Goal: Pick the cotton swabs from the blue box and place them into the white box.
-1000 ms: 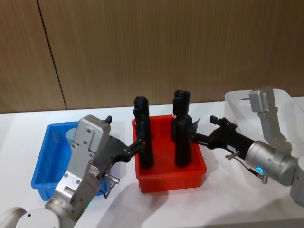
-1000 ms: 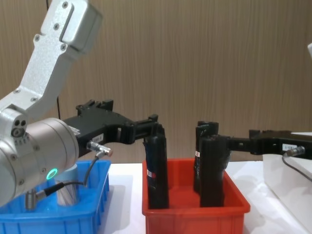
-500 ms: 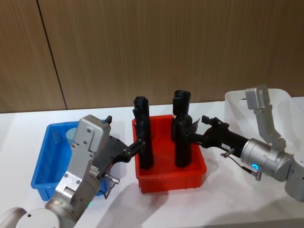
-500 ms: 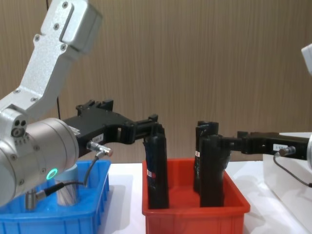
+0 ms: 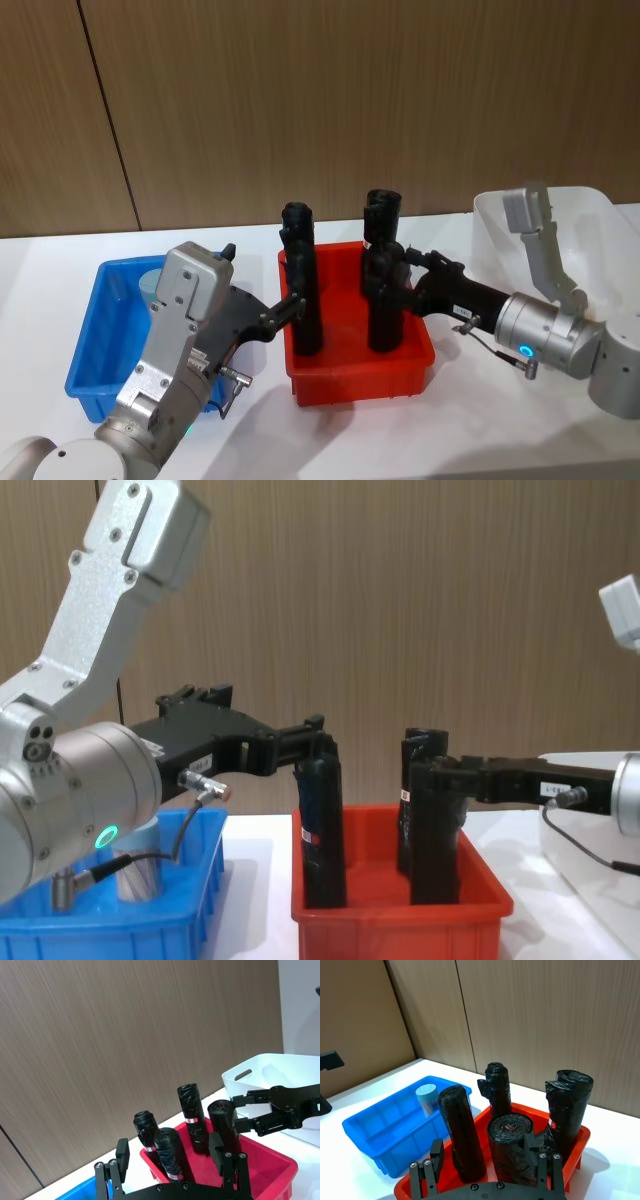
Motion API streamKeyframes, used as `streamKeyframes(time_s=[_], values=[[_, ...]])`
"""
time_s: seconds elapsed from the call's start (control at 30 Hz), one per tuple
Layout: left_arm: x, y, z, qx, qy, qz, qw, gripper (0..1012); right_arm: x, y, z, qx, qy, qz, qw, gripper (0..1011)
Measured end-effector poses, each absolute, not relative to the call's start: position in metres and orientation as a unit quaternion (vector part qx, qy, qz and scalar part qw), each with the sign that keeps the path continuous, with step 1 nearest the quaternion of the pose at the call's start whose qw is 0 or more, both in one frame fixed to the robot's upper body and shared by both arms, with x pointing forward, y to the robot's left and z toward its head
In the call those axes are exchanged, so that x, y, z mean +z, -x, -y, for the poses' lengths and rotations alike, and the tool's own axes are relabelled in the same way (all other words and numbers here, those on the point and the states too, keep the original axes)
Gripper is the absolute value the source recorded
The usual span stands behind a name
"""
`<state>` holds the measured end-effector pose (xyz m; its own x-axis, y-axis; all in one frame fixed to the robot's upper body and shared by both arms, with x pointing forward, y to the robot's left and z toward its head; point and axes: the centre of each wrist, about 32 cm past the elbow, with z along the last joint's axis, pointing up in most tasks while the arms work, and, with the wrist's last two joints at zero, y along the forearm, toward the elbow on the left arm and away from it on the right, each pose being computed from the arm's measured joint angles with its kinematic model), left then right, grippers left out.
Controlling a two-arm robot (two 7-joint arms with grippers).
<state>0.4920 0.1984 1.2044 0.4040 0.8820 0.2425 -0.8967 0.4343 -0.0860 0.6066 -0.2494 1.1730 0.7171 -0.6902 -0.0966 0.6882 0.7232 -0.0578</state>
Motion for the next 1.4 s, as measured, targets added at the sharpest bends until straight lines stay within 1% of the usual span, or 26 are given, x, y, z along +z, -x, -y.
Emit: streamKeyframes(time_s=[0.3, 0.77, 1.4], values=[[1.204, -0.492, -0.198, 0.531, -0.029, 0.126, 0.837, 1004, 1.171, -0.614, 0.247, -0.363, 0.007, -0.055, 0.930, 1002], [1.204, -0.492, -0.198, 0.531, -0.029, 0.126, 0.837, 1004, 1.169, -0.621, 0.246, -0.368, 0.005, -0.052, 0.929, 1002], [1.204, -0.492, -0.198, 0.531, -0.029, 0.126, 0.837, 1004, 1.164, -0.626, 0.258, -0.391, 0.004, -0.052, 0.919, 1002]])
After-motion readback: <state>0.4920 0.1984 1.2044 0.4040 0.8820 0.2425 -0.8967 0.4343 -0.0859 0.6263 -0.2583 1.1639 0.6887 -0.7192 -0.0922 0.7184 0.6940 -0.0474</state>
